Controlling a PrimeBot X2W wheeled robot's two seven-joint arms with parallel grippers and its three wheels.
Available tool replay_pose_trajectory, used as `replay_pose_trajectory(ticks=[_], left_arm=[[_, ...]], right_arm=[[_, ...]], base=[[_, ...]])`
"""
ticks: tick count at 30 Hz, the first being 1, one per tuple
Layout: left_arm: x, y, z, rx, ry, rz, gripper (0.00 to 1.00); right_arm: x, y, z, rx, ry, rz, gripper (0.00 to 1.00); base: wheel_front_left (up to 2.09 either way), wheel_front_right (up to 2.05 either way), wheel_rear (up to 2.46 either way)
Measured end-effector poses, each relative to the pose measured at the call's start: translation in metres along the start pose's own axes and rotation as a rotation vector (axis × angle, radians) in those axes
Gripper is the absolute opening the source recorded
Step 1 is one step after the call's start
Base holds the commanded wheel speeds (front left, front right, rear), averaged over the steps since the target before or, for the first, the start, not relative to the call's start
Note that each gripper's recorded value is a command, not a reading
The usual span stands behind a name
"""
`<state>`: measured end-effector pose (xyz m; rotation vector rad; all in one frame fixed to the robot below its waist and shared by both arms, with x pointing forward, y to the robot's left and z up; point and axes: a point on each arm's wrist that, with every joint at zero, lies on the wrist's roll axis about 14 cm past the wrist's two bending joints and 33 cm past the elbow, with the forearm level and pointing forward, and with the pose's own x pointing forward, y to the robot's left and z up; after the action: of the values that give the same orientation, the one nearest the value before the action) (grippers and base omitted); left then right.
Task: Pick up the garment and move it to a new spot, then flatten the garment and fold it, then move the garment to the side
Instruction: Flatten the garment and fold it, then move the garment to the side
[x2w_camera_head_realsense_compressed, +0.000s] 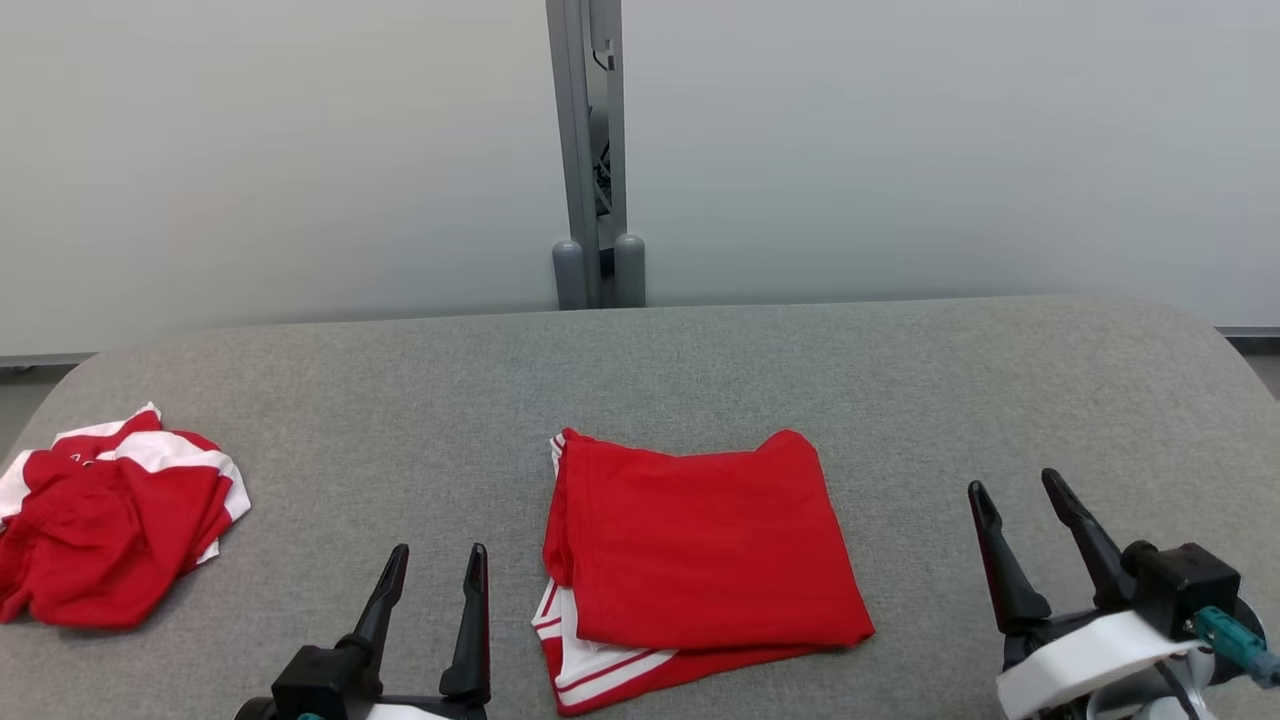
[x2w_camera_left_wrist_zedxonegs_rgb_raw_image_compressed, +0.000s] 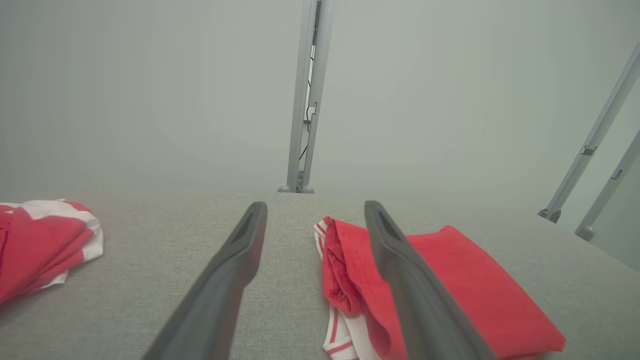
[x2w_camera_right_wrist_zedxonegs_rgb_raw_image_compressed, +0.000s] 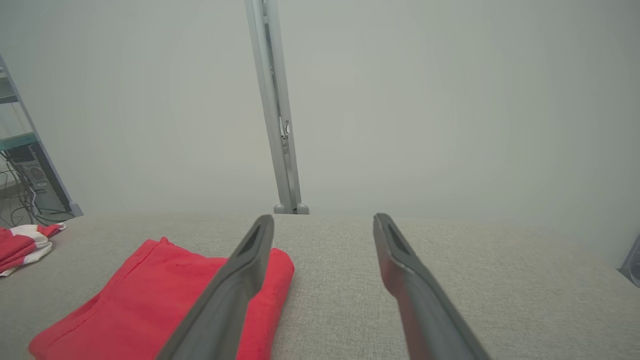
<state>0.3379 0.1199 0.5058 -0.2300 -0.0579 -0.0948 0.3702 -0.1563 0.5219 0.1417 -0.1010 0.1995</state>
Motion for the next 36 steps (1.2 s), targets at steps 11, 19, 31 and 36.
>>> replay_pose_trajectory(ticks=[11,19,31,36], left_arm=[[-0.016,0.003,-0.001,0.026,-0.002,0.002,1.00],[-0.028,0.008,-0.002,0.003,0.000,0.018,1.00],[-0.032,0.011,-0.004,-0.004,0.004,0.035,1.00],[-0.032,0.012,-0.007,0.006,0.013,0.037,1.00]], right_arm=[[-0.038,0.008,-0.004,0.049,-0.016,-0.046,1.00],[-0.054,0.008,-0.003,0.042,-0.025,-0.060,1.00],[-0.059,0.009,-0.011,0.071,-0.005,-0.070,1.00],[-0.055,0.012,-0.017,0.079,0.018,-0.059,1.00]], base=[[0.00,0.00,0.00],[0.00,0.00,0.00],[0.00,0.00,0.00],[0.00,0.00,0.00]])
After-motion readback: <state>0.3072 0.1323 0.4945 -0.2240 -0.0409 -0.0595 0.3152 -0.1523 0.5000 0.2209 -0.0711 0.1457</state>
